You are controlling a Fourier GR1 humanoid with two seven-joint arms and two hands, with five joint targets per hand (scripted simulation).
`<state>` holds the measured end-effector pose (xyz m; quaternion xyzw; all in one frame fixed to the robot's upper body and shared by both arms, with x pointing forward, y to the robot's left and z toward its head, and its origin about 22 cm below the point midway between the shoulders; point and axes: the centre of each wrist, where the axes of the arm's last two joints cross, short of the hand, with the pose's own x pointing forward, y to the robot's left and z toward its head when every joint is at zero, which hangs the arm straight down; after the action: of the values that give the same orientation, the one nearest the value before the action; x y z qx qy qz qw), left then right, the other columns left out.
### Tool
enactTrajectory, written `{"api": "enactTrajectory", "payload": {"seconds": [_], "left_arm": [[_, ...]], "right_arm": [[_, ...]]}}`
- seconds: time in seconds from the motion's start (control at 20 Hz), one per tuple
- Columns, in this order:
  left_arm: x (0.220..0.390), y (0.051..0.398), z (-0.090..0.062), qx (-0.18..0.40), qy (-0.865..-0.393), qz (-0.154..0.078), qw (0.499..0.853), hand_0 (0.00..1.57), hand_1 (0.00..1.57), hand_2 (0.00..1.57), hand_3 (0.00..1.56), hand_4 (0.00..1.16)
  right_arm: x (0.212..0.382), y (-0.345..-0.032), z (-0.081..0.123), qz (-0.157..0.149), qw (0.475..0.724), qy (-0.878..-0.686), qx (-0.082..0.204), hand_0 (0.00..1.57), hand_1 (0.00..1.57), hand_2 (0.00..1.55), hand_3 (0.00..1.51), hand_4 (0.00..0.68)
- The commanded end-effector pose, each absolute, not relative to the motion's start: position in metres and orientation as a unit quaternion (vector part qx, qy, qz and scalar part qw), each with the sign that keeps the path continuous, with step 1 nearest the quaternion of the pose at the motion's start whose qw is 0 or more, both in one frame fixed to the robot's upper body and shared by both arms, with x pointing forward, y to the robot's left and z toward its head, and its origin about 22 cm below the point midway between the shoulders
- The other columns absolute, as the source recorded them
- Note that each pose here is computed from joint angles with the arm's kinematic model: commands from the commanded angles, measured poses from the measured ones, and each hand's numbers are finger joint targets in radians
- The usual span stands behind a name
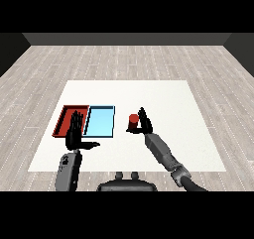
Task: Pick the red can and put it in the red box
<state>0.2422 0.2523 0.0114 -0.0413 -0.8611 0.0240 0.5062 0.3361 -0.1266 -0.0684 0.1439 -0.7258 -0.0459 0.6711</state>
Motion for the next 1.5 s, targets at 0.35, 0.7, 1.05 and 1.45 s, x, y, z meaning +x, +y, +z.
{"api": "enactTrajectory", "payload": {"seconds": [0.35, 0.7, 1.05, 1.45], "left_arm": [[0.231, 0.266, 0.009, -0.043, -0.865, 0.026, 0.5, 0.0, 0.0, 0.0, 0.0, 0.0], [0.238, 0.252, 0.02, -0.046, -0.859, 0.023, 0.509, 0.0, 0.0, 0.0, 0.0, 0.0], [0.235, 0.252, 0.021, -0.034, -0.866, 0.038, 0.497, 0.0, 0.0, 0.0, 0.0, 0.0], [0.233, 0.257, 0.011, -0.045, -0.861, 0.029, 0.506, 0.0, 0.0, 0.0, 0.0, 0.0]], "right_arm": [[0.34, -0.107, -0.06, -0.043, 0.674, -0.723, 0.146, 0.0, 0.0, 0.0, 0.0, 0.0], [0.344, -0.111, -0.049, -0.036, 0.671, -0.726, 0.15, 0.0, 0.0, 0.0, 0.0, 0.0], [0.357, -0.105, -0.049, -0.026, 0.687, -0.712, 0.144, 0.0, 0.0, 0.0, 0.0, 0.0], [0.358, -0.115, -0.064, -0.024, 0.703, -0.698, 0.131, 0.0, 0.0, 0.0, 0.0, 0.0]]}}
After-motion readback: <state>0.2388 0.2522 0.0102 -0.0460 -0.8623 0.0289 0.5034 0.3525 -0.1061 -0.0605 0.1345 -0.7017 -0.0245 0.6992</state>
